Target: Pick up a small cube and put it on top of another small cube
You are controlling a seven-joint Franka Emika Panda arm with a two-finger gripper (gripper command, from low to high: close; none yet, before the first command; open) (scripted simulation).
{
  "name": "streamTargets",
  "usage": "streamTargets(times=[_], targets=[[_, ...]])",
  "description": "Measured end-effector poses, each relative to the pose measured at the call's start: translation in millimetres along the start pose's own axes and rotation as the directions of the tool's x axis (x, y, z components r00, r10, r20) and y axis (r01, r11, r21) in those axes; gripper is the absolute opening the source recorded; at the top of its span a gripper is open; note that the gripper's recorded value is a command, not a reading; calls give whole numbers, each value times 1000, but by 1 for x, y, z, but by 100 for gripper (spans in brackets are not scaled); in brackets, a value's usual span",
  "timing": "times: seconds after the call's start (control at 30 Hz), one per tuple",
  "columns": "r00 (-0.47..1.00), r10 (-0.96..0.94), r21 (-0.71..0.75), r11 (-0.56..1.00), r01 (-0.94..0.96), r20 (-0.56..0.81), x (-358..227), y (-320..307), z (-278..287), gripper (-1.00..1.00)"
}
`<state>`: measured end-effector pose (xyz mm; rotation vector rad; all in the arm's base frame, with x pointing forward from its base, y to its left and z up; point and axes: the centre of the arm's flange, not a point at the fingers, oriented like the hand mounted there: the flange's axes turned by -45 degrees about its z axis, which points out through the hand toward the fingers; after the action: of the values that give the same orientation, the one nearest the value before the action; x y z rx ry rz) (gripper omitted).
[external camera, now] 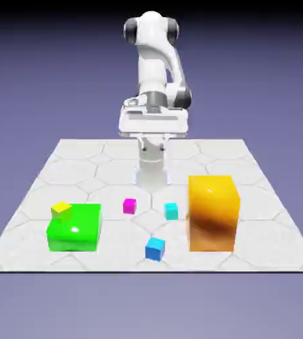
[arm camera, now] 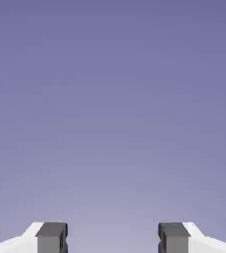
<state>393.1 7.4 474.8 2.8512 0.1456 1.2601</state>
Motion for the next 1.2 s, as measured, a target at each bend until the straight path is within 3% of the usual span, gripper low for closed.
streamTargets(times=[0.03,0.17,0.37,0.5,0.6,0.87,1.13,1.2], targets=[[999,-36,6,999,36,-8,7,-2,-3,0],[954,-203,79,979,190,221,-34,-14,42,0],[758,-450,313,890,333,473,-107,-33,91,0],[580,-603,513,790,337,547,-160,-47,111,0],[475,-603,586,784,206,641,-224,-61,116,0],[547,-360,371,924,95,756,-258,-91,108,0],[619,-101,111,994,22,779,-285,-99,96,0],[616,-94,113,994,7,782,-290,-100,98,0]])
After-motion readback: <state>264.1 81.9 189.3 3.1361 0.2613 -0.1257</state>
